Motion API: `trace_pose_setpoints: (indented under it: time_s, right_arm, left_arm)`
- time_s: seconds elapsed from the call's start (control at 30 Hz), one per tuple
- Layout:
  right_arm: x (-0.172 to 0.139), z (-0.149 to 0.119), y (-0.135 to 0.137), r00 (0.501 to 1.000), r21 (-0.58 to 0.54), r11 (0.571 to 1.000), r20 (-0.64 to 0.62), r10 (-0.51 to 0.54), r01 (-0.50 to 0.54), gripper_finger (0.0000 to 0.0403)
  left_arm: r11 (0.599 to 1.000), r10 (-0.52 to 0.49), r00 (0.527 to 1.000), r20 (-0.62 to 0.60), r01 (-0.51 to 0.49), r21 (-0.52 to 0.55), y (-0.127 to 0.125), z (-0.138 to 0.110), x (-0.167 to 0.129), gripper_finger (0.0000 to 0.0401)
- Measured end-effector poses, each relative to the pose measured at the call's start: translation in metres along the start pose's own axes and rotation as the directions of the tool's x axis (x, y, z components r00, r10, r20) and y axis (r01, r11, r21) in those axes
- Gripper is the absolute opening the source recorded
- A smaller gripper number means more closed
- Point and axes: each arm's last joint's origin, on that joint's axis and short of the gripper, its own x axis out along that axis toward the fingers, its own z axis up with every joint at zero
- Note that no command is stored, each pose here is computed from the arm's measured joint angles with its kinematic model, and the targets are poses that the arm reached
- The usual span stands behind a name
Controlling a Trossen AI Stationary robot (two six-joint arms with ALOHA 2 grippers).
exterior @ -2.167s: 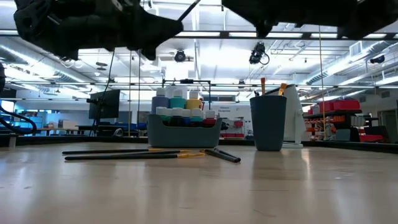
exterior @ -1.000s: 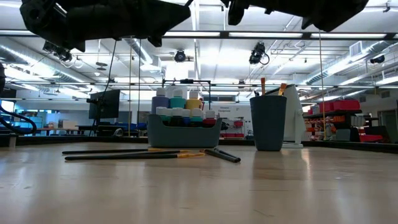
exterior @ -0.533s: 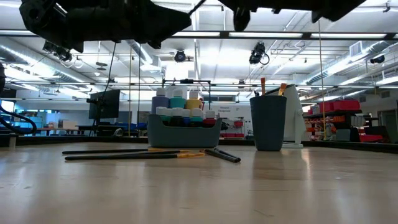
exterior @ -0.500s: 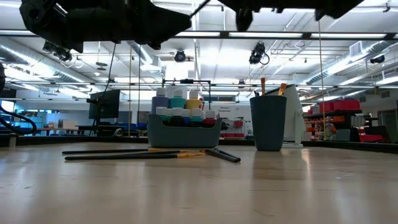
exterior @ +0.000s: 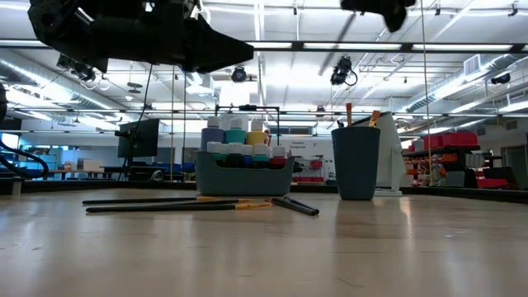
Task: Pick & Place Paint Supplies
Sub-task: Put the silver paint brush into the blue cup, then put the gold paint brush into the blue cup
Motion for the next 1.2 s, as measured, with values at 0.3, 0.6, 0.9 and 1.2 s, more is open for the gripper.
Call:
trace_pose_setpoints:
  time_s: [0.3, 0.6, 0.9, 1.2]
  right_arm:
    - [-0.023, -0.024, -0.032, 0.948, 0.022, 0.969, -0.213, -0.235, 0.246, 0.0008]
    - [0.001, -0.074, -0.038, 0.925, 0.062, 0.964, -0.303, -0.227, 0.257, 0.001]
    - [0.008, -0.095, -0.038, 0.922, 0.009, 0.964, -0.297, -0.25, 0.265, 0.005]
    - [0.013, -0.074, -0.037, 0.968, -0.016, 0.973, -0.098, -0.231, 0.231, 0.0076]
  left_arm:
    - [1.0, 0.005, 1.0, -0.017, -0.005, -0.008, 0.0, -0.002, 0.0, 0.018]
    - [0.999, -0.006, 0.999, -0.045, 0.004, -0.051, -0.001, -0.004, 0.0, 0.018]
    - [0.992, 0.003, 0.975, -0.223, -0.031, -0.119, -0.003, -0.021, -0.002, 0.018]
    - [0.958, 0.036, 0.86, -0.509, -0.175, -0.228, -0.005, -0.049, -0.013, 0.018]
